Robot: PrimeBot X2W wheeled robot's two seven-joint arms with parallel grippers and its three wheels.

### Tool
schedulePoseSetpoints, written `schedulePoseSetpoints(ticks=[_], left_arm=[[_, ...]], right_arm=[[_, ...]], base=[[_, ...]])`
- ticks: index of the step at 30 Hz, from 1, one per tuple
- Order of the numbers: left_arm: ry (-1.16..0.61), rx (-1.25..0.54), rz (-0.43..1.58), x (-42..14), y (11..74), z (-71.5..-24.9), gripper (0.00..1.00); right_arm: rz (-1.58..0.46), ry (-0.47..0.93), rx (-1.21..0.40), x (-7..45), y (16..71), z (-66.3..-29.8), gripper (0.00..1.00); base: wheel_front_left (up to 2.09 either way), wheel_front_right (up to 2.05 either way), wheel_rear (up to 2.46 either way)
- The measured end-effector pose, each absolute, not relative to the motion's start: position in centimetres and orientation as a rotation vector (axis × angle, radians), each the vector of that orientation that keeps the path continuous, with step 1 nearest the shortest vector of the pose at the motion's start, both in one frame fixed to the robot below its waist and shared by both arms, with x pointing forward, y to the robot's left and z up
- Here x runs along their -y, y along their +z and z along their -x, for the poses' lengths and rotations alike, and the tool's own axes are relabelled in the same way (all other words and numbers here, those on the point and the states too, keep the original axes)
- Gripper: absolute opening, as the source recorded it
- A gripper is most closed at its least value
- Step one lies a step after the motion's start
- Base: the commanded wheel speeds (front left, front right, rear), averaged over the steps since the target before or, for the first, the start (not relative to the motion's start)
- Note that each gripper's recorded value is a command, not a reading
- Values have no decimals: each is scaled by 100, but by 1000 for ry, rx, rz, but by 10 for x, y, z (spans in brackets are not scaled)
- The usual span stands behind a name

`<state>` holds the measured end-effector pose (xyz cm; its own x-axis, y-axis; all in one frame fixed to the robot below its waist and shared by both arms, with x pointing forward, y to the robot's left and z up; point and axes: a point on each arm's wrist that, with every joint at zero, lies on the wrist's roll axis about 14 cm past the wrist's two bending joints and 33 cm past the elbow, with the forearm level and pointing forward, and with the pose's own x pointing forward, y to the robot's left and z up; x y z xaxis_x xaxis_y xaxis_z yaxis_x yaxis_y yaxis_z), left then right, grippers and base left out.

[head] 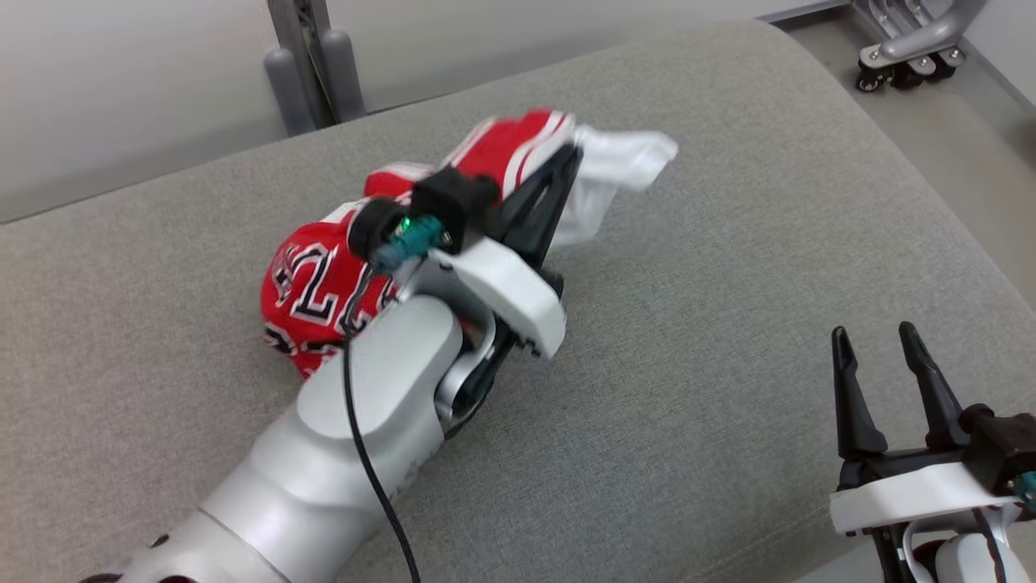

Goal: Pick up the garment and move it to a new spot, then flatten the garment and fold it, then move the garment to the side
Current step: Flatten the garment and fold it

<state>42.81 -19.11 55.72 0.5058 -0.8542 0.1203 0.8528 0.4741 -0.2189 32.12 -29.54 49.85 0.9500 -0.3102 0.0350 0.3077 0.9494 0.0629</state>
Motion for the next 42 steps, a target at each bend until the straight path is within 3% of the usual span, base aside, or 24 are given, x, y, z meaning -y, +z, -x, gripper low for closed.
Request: schedulePoseSetpoints(ticks=[10,16,20,26,36,42], left_arm=[[-1079,273,695,188,740,-425,0],[-1053,324,879,178,805,-432,0],[-965,193,901,174,764,-455,0],[-693,41,894,119,661,-491,0],[-109,-12,863,-61,536,-506,0],[77,-20,860,-128,501,-484,0]], right_arm=[[-77,-311,70,290,504,-302,100],[-85,-313,53,286,498,-291,100],[-92,-301,49,283,497,-297,100],[-102,-281,33,280,491,-313,100],[-123,-169,4,248,479,-341,100],[-116,-121,1,234,478,-351,100]], base=[[0,0,0],[0,0,0],[0,0,0],[0,0,0],[0,0,0],[0,0,0]])
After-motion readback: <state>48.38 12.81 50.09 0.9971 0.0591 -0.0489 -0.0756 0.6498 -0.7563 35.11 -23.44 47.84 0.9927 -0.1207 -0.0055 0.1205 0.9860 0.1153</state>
